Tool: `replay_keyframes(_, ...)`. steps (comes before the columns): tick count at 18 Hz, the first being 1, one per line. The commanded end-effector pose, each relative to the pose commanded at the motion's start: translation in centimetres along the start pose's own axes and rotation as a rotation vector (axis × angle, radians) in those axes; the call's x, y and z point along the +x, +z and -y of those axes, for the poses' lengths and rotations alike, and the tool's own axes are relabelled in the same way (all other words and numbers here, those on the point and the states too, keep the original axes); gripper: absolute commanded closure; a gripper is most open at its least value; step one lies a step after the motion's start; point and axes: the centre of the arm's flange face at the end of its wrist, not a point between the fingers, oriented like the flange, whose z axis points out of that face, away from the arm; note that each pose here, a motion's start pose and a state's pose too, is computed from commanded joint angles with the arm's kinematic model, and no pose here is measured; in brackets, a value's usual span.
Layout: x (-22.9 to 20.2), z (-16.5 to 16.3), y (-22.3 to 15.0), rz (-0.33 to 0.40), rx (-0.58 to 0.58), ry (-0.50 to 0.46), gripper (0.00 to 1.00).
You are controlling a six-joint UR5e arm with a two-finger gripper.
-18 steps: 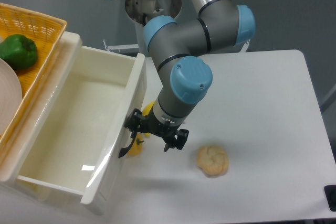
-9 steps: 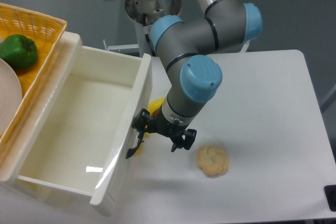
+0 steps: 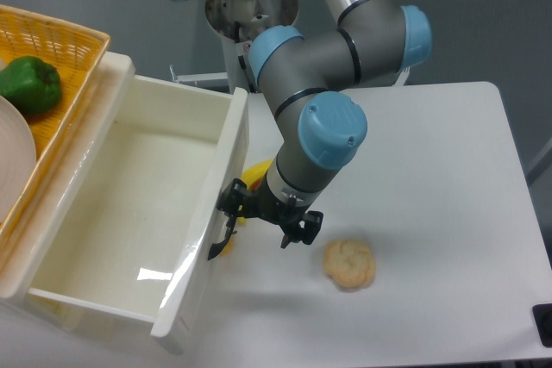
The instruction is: Slide the top white drawer open
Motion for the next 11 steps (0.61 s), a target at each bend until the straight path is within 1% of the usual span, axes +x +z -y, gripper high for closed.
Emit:
replay_keyframes(3,-0.56,-0.21,-0.40,-0.037,0.031,-0.019,0.00)
replay_keyframes(8,-0.54,-0.10,-0.38,-0.065,0.049,-0.023,0.00)
replay_keyframes(11,-0.86,-0.18,-0.62,-0.065,0.056,-0.028,0.00)
